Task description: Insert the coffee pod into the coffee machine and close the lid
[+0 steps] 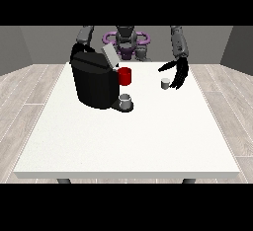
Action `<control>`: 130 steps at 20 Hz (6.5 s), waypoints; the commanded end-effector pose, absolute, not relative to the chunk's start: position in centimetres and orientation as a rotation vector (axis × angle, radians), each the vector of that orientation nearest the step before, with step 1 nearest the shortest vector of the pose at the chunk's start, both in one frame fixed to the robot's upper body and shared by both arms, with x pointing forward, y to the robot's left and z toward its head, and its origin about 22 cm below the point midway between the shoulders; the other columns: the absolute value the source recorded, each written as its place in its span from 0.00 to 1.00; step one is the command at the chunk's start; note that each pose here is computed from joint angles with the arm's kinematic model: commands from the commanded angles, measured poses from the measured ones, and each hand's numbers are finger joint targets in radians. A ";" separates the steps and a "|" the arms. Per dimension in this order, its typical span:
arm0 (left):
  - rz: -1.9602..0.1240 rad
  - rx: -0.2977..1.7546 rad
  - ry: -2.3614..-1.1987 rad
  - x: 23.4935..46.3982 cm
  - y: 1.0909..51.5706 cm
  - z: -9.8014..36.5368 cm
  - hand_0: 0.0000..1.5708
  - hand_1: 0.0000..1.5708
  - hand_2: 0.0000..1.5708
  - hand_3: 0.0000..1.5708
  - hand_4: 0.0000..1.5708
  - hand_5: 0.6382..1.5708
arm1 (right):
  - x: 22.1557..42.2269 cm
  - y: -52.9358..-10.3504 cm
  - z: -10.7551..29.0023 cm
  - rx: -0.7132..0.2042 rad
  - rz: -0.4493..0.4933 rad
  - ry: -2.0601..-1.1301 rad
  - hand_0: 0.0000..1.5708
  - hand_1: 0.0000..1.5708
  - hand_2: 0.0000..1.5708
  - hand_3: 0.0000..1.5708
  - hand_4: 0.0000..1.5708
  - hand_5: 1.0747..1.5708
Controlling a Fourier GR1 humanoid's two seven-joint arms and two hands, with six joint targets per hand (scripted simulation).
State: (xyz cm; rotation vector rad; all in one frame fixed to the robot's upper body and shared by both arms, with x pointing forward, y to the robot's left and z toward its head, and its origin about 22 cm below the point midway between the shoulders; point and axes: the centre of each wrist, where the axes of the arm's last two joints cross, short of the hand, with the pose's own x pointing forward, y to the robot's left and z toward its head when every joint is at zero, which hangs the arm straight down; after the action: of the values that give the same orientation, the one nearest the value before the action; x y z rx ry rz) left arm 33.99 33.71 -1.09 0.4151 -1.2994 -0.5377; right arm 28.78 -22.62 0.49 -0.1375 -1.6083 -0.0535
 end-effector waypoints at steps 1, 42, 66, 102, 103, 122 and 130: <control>-0.622 0.500 -1.303 33.5 36.7 -1.0 0.45 0.45 0.49 0.31 0.00 1.00 | 28.7 -21.1 0.9 -0.111 -0.031 -1.664 0.00 0.00 0.00 0.00 0.30 1.00; -0.953 0.567 -1.530 40.9 31.1 6.8 0.80 0.80 0.85 0.82 0.35 1.00 | 30.0 -23.4 -1.1 -0.091 -0.106 -1.577 0.00 0.00 0.00 0.00 0.31 1.00; -0.824 0.722 -1.703 45.5 27.9 22.2 0.80 0.80 0.84 0.80 0.33 1.00 | 31.6 -21.4 3.3 -0.053 -0.002 -1.722 0.00 0.00 0.00 0.00 0.33 1.00; -0.893 0.722 -1.689 46.2 26.6 23.7 0.78 0.78 0.81 0.76 0.31 1.00 | 31.5 -21.5 3.3 -0.069 -0.073 -1.739 0.00 0.00 0.00 0.00 0.28 1.00; -0.905 0.674 -1.675 46.5 24.9 23.5 0.79 0.79 0.81 0.76 0.31 1.00 | 32.0 -20.1 3.7 -0.077 -0.092 -1.740 0.00 0.00 0.00 0.00 0.28 1.00; -0.958 0.716 -1.646 46.4 24.9 22.1 0.67 0.67 0.72 0.61 0.23 1.00 | 31.6 -21.8 2.5 -0.081 -0.103 -1.736 0.00 0.00 0.00 0.00 0.29 1.00; -1.072 0.735 -1.609 46.2 26.6 21.8 0.00 0.00 0.24 0.07 0.00 1.00 | 31.6 -20.2 4.1 -0.068 -0.089 -1.726 0.00 0.00 0.00 0.00 0.24 1.00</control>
State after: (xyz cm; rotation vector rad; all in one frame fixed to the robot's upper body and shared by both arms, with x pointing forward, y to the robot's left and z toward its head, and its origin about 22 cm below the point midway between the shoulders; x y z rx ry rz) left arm 46.23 25.94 22.86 0.7406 -1.6698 -0.9945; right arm 31.67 -21.60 3.17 -0.0813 -1.7356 -0.0921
